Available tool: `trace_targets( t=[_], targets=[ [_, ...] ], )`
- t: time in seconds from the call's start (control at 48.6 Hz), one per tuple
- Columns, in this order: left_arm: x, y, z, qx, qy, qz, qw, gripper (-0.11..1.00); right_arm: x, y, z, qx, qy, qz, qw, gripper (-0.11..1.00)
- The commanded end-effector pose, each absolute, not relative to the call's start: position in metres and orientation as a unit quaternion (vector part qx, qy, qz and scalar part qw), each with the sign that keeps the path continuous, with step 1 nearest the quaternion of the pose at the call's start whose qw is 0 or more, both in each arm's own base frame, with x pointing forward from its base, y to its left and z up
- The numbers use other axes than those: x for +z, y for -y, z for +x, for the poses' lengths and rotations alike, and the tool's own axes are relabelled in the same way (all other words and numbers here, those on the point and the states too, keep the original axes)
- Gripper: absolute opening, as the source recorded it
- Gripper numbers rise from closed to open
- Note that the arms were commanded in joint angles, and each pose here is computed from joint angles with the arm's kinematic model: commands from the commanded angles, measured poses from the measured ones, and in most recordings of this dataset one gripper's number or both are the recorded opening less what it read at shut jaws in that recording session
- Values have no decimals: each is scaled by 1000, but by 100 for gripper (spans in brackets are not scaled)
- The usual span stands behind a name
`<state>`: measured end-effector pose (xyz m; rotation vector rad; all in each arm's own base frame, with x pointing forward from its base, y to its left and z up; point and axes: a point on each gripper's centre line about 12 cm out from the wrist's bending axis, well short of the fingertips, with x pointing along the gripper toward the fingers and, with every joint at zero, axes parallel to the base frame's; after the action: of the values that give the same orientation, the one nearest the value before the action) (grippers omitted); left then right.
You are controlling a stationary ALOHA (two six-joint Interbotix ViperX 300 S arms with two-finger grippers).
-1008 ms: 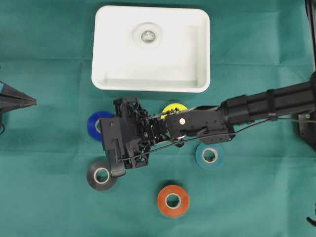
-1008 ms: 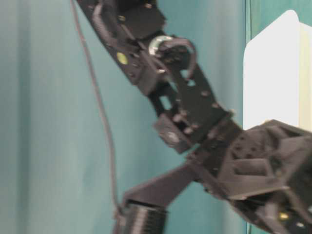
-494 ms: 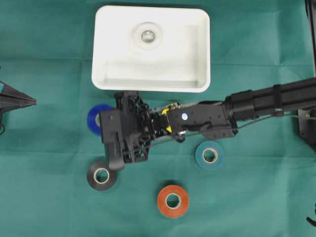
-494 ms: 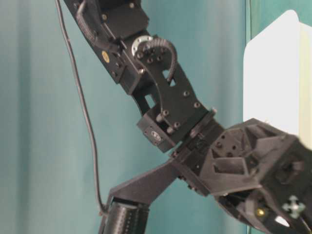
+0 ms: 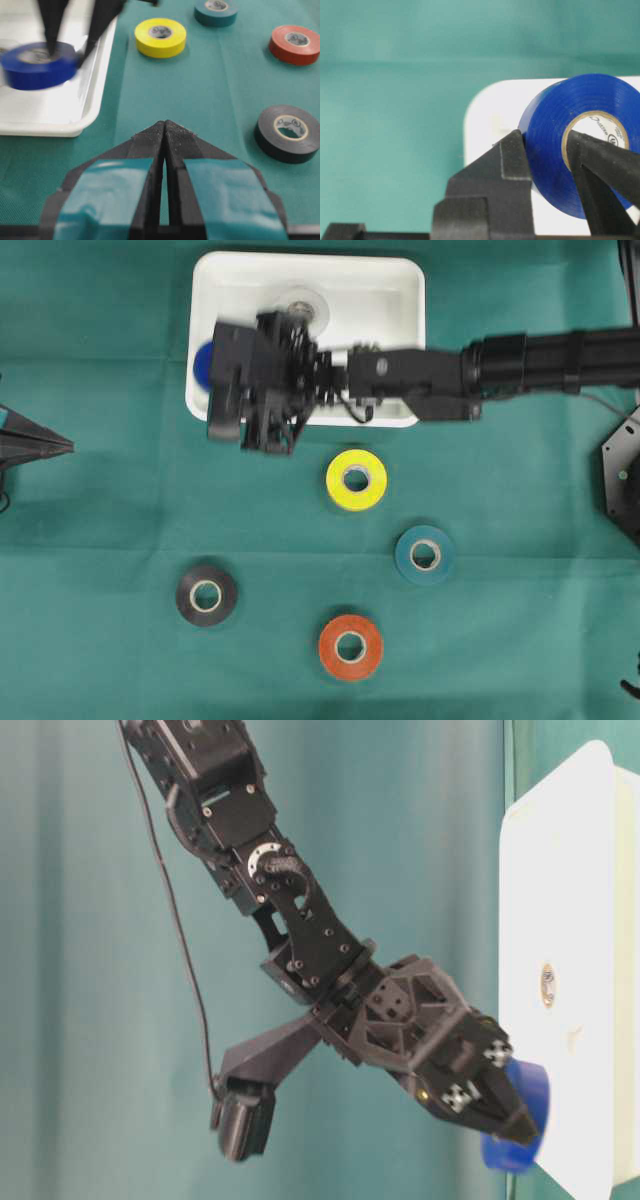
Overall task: Put the tape into the white case with the right arm.
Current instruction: 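Lift the blue roll and carry it into the tray's left side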
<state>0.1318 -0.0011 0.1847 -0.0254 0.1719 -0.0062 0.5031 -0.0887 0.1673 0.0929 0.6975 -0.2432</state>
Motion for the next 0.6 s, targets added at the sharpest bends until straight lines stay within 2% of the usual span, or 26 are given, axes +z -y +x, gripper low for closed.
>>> trace_targets(
  t=[0.0, 0.267, 0.576],
  targets=[
    [189, 1, 133, -3, -81, -12, 997, 0, 199, 107, 502, -133, -303, 46, 942, 1],
    [189, 1, 133, -3, -81, -12, 997, 0, 198, 144, 494, -164, -293, 56, 940, 1],
    [189, 1, 133, -3, -82, -12, 997, 0, 190, 148, 492, -166, -298, 57, 938, 1]
  ],
)
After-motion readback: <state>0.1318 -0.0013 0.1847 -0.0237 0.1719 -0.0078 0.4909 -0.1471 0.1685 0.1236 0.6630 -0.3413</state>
